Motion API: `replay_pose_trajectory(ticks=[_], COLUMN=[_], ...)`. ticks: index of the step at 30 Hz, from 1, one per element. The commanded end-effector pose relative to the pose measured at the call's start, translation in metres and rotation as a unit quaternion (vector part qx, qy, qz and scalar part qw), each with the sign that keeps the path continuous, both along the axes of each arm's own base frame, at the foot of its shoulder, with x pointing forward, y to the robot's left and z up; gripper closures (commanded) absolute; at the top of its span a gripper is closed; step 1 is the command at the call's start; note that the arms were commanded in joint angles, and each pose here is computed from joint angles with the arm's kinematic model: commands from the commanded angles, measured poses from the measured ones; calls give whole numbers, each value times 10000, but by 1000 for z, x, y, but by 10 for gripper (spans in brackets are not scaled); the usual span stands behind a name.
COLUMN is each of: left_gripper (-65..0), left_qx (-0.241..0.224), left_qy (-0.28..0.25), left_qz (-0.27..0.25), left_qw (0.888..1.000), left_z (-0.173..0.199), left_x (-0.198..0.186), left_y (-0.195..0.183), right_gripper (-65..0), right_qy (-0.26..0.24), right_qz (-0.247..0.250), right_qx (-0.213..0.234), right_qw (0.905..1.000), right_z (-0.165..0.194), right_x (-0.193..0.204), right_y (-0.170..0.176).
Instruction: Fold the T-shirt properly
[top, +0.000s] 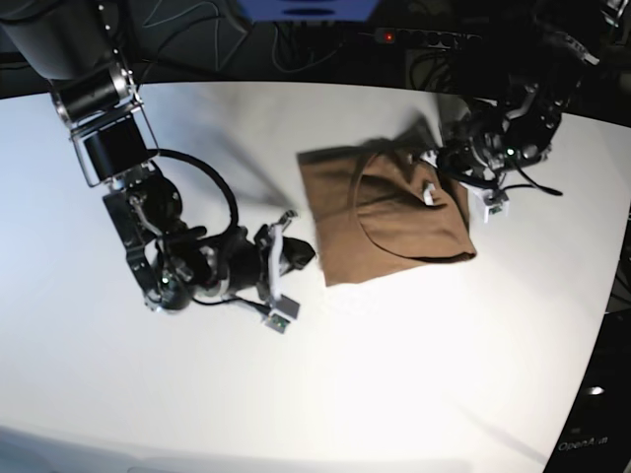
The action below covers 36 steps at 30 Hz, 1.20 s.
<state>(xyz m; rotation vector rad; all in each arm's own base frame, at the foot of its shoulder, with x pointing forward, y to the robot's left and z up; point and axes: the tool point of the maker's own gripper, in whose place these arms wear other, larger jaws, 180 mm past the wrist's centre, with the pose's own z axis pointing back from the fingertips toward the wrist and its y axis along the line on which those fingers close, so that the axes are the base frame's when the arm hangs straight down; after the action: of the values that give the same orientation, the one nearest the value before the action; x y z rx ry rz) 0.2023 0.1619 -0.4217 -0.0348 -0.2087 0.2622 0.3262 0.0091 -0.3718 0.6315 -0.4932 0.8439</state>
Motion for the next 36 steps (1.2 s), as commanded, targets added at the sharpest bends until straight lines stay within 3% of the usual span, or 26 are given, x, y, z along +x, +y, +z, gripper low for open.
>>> replay_pose_trajectory(ticks=[1,5,8,16,24,27,36], left_gripper=[-24,-24,-24,-24,-24,-24,-24], left_qx=[20,96,137,429,1166,1476,2410], left_qy=[-115,64,-135,-112,-596,-811,-1398], left_qz=[16,60,78,78,-36,-7,-827], left_qw=[9999,9999,9998,9990,9914,9857,9569], left_z=[3,-8,-5,-14,-5,2,-3], left_x=[9,5,15,34,77,98,144], left_y=[1,5,7,20,32,44,41], right_gripper=[-6,-6,-6,-6,-6,-6,-6], right_qy=[-431,-694,-824,-851,-923,-1159,-1349], right_qz=[78,226,255,254,249,370,734], right_qx=[213,148,93,9,-176,-232,-264], right_qw=[9988,9972,9962,9960,9953,9923,9878], right_z=[27,37,42,42,42,53,55], right_x=[16,11,11,10,8,3,-11], right_y=[1,-6,-12,-20,-37,-40,-40])
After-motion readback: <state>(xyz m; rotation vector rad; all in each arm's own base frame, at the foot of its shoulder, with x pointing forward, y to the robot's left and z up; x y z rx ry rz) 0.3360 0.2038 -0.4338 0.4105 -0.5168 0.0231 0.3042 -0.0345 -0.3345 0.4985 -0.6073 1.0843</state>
